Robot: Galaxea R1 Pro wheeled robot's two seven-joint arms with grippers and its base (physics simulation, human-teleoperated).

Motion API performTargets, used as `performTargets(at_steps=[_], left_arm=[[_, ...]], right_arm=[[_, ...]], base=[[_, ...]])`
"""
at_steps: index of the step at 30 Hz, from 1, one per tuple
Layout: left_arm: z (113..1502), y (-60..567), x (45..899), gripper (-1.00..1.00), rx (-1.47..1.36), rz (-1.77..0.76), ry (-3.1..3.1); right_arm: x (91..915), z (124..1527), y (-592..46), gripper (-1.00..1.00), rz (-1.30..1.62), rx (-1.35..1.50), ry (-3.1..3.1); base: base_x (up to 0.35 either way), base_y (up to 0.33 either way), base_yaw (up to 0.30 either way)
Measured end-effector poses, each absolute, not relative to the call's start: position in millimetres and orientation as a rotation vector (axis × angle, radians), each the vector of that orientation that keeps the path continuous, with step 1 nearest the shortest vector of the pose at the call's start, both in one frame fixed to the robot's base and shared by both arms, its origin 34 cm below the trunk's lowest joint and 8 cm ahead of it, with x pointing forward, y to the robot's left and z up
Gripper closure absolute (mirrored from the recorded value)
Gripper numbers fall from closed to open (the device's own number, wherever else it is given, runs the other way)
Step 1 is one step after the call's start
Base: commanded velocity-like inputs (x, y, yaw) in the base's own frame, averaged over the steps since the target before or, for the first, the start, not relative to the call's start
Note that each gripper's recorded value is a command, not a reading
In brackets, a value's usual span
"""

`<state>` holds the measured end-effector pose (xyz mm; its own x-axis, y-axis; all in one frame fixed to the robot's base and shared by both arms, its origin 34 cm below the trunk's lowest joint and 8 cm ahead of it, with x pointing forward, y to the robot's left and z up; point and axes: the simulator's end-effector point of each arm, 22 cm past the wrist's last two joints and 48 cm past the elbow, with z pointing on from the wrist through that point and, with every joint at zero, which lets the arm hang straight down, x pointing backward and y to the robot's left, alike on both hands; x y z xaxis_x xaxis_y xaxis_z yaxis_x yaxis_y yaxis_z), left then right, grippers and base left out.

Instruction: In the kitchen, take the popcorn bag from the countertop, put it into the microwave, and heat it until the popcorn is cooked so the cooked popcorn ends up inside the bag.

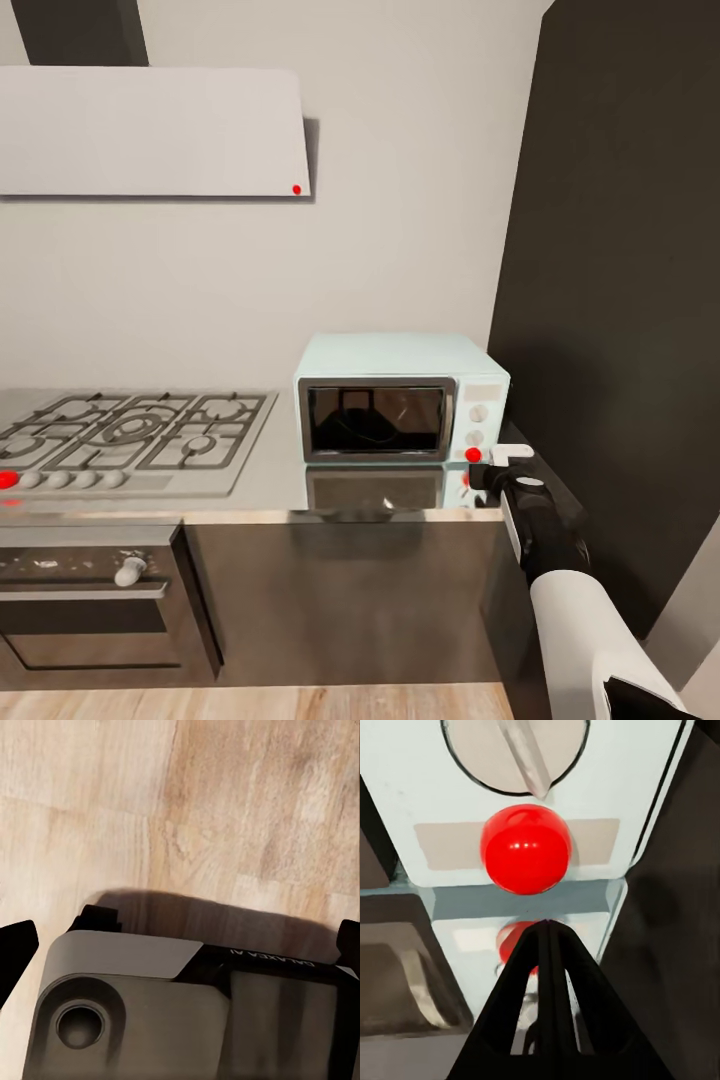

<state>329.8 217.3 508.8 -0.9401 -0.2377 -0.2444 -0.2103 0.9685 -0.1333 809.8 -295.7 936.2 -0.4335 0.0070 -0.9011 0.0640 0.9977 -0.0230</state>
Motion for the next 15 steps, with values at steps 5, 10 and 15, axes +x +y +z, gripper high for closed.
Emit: performTargets(at_steps=[5,10,15], left_arm=[[508.8,217.3,329.8,-1.00,-0.331,-0.153,2.857],[510.7,217.4,329.1,-1.00,-0.330,-0.153,2.852],[514.2,217.1,327.7,-1.00,-0.329,-0.155,2.843]], right_arm=[[809.8,936.2,-295.7,1.00,-0.065,0.049,2.019],[804.7,936.1,-295.2,1.00,-0.062,0.048,2.020],[795.4,935.4,-294.8,1.00,-0.058,0.050,2.025]], base=[[0.219,0.000,0.000],[0.209,0.000,0.000],[0.045,0.000,0.000]])
